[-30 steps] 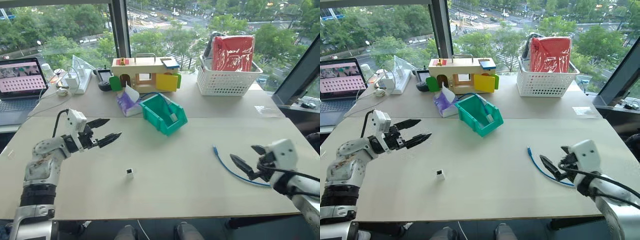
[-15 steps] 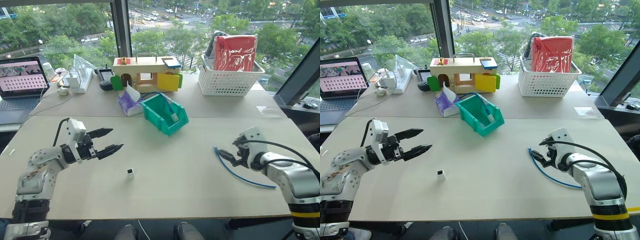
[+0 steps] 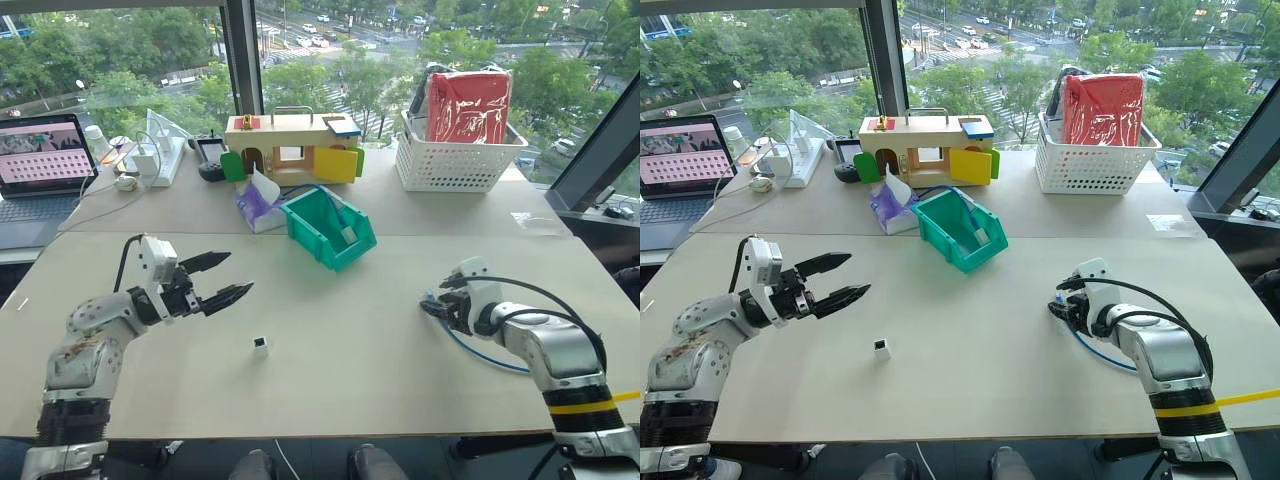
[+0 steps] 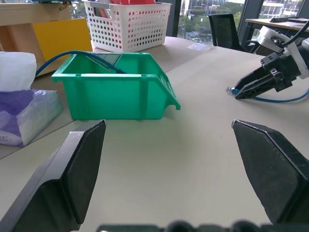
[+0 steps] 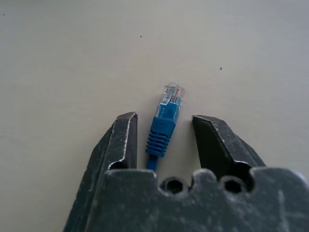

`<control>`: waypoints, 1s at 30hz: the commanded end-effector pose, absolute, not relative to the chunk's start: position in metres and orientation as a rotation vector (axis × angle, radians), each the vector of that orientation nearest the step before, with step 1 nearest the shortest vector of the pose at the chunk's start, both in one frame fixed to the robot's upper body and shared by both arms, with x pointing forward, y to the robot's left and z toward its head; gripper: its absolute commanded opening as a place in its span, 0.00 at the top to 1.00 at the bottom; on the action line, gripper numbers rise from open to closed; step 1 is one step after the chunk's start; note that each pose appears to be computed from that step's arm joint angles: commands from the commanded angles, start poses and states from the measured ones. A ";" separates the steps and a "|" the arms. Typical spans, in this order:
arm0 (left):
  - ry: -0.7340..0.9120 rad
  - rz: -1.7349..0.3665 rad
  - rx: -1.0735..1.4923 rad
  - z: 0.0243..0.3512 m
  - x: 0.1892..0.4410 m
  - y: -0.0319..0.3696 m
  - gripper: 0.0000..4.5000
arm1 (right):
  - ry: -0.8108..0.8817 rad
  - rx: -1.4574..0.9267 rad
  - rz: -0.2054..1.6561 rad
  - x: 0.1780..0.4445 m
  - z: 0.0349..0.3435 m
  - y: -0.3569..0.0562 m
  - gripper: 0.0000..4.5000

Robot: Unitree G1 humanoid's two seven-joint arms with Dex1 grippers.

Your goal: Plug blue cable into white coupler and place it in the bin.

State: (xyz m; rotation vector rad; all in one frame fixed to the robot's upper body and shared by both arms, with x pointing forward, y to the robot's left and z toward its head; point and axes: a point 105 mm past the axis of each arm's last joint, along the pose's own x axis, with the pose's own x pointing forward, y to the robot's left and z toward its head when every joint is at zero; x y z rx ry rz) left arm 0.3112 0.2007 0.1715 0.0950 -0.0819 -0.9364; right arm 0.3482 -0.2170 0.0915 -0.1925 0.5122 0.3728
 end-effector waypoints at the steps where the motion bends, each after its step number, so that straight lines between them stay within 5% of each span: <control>1: -0.123 -0.937 0.149 0.184 0.310 0.205 0.00 | 0.513 -0.233 0.410 0.346 0.094 -0.220 0.84; 3: -0.121 -0.947 0.162 0.184 0.309 0.205 0.00 | 0.439 -0.304 0.522 0.348 0.111 -0.206 0.97; 11: -0.082 -1.079 0.285 0.177 0.315 0.187 0.00 | 0.286 -0.748 1.226 0.324 0.129 -0.115 0.97; 21: -0.051 -1.285 0.379 0.169 0.315 0.151 0.00 | 0.249 -0.930 1.468 0.344 0.120 -0.069 0.98; 23: -0.042 -1.329 0.375 0.167 0.312 0.143 0.00 | 0.250 -0.930 1.491 0.344 0.120 -0.068 0.75; 30: -0.015 -1.427 0.410 0.156 0.318 0.116 0.00 | 0.180 -0.856 1.422 0.345 0.146 -0.074 0.27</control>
